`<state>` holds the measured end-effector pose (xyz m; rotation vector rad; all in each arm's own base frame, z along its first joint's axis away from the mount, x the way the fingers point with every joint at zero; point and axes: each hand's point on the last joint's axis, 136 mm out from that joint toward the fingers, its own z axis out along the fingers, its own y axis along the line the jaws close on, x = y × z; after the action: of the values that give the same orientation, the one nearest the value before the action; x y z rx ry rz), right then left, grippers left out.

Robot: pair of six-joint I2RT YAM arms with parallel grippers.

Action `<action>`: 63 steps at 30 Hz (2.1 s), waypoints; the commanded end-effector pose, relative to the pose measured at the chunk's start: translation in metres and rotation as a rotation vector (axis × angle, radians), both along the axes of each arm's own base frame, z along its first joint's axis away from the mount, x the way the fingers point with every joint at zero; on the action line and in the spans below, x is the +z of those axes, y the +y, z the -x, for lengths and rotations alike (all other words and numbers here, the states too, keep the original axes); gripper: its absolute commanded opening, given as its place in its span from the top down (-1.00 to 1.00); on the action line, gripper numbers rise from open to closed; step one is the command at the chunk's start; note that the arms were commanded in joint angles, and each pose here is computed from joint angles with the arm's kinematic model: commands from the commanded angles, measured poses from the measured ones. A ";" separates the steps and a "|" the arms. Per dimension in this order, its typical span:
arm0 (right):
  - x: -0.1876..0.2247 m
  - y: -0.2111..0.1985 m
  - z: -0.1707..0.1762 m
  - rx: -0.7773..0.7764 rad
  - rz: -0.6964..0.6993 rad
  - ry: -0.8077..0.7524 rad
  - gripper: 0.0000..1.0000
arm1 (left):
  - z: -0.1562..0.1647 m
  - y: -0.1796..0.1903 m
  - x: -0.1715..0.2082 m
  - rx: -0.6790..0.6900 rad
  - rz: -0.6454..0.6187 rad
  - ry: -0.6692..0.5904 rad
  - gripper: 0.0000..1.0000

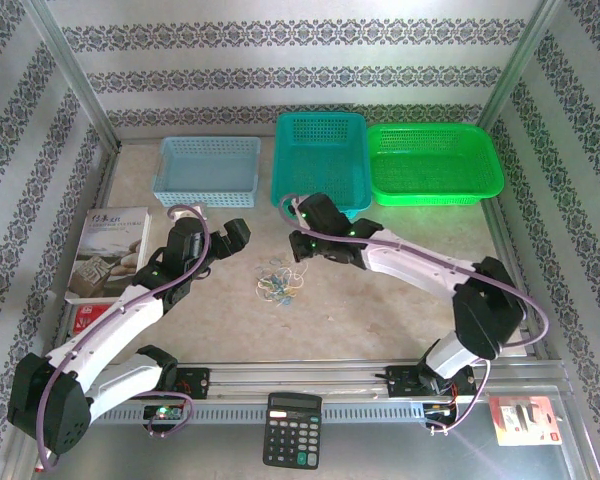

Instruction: Untangle the cables

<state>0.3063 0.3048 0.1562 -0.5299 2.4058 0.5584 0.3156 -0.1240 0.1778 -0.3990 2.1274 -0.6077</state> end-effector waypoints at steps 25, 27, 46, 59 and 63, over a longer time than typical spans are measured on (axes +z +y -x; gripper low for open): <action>0.145 0.006 -0.012 0.012 -0.362 -0.096 1.00 | 0.013 -0.093 0.003 -0.497 -0.045 -0.212 -1.00; 0.144 0.007 -0.012 0.014 -0.363 -0.091 1.00 | 0.012 -0.101 -0.002 -0.520 -0.076 -0.221 -1.00; 0.177 0.008 -0.002 0.031 -0.466 -0.099 1.00 | -0.033 -0.155 -0.044 -0.545 -0.211 -0.256 -0.58; 0.282 -0.031 -0.019 -0.027 -0.695 -0.228 1.00 | -0.017 -0.136 -0.091 -0.511 -0.215 -0.174 -0.19; 0.307 -0.059 -0.032 -0.093 -0.724 -0.288 1.00 | -0.015 -0.136 -0.093 -0.509 -0.204 -0.169 -0.23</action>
<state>0.3420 0.2618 0.4224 -0.1889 1.8833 1.1139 0.3279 -0.2553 0.0780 0.3401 2.1457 -0.6413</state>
